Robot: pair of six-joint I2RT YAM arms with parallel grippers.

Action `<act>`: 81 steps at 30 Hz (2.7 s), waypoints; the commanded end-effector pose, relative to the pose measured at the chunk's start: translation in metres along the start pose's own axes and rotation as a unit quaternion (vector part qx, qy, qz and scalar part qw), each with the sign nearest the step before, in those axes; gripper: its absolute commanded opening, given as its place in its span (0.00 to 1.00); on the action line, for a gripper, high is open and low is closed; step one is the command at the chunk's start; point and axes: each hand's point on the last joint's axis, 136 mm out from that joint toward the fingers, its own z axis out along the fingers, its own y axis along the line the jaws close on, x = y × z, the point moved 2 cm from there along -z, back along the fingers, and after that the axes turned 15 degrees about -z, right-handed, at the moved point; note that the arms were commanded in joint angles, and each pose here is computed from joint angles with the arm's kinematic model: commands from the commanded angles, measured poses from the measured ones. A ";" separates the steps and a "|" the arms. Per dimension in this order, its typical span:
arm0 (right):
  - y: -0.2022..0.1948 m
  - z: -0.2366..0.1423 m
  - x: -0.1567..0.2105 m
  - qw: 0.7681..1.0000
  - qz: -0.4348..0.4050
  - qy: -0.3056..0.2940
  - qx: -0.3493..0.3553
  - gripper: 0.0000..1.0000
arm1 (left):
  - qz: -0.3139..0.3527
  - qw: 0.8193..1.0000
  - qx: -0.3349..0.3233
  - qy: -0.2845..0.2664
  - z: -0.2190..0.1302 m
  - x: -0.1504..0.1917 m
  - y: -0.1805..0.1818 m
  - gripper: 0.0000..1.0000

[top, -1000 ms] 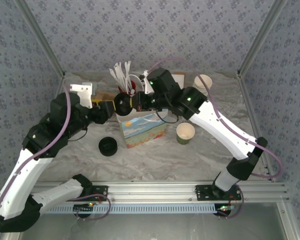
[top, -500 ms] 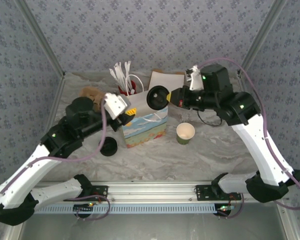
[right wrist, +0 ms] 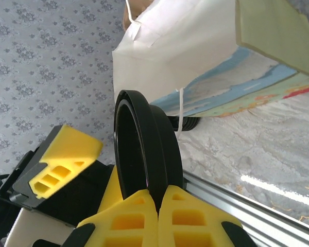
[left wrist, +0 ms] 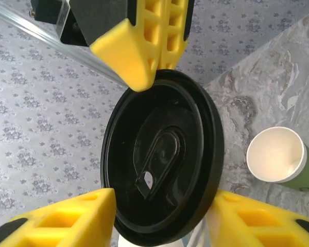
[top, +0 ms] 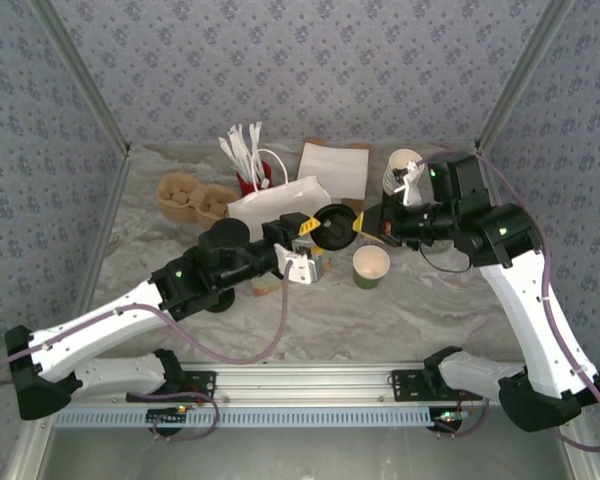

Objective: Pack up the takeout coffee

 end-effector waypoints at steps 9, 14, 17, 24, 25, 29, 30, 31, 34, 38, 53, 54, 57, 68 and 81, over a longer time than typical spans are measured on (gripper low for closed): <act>-0.001 -0.003 0.003 0.999 0.019 0.004 -0.028 0.07 | 0.037 0.998 -0.037 -0.038 0.003 -0.019 0.015 0.38; -0.006 -0.001 0.003 0.999 0.027 0.008 -0.029 0.07 | 0.046 0.998 -0.029 -0.028 0.006 -0.017 0.011 0.27; -0.008 -0.002 0.003 0.999 0.028 0.004 -0.022 0.09 | 0.041 0.998 -0.025 -0.031 0.005 -0.020 0.011 0.25; -0.014 -0.006 0.004 1.000 0.028 -0.005 -0.011 0.20 | 0.001 0.999 -0.014 -0.035 0.005 -0.026 0.013 0.15; -0.016 -0.008 0.003 1.000 0.028 -0.010 -0.008 0.25 | -0.005 0.999 -0.013 -0.036 0.005 -0.026 0.012 0.15; -0.022 -0.022 -0.002 0.999 0.028 -0.043 0.012 0.43 | -0.050 0.998 -0.002 -0.045 0.006 -0.031 0.012 0.14; -0.024 -0.028 -0.003 0.998 0.027 -0.055 0.021 0.48 | -0.068 0.996 0.000 -0.049 0.005 -0.034 0.012 0.14; -0.026 -0.035 -0.005 0.997 0.024 -0.068 0.030 0.51 | -0.087 0.995 0.004 -0.052 0.006 -0.036 0.013 0.14; -0.034 -0.059 -0.014 0.992 0.018 -0.110 0.063 0.53 | -0.155 0.986 0.018 -0.059 0.008 -0.044 0.014 0.14; -0.048 -0.085 -0.022 0.983 0.015 -0.152 0.097 0.53 | -0.257 0.962 0.051 -0.076 0.008 -0.061 0.011 0.14; -0.136 -0.092 -0.032 0.960 0.082 -0.212 0.165 0.53 | -0.645 0.760 0.073 0.023 0.070 -0.050 -0.037 0.13; -0.141 -0.089 -0.031 0.960 0.087 -0.211 0.164 0.53 | -0.660 0.748 0.067 0.028 0.075 -0.045 -0.040 0.12; -0.155 -0.082 -0.028 0.959 0.104 -0.208 0.160 0.52 | -0.700 0.708 0.074 0.050 0.095 -0.032 -0.058 0.11; -0.176 -0.070 -0.021 0.958 0.123 -0.197 0.167 0.51 | -0.746 0.652 0.071 0.114 0.139 0.022 -0.111 0.10; -0.189 -0.062 -0.013 0.958 0.134 -0.183 0.174 0.51 | -0.768 0.629 0.076 0.092 0.113 0.053 -0.092 0.10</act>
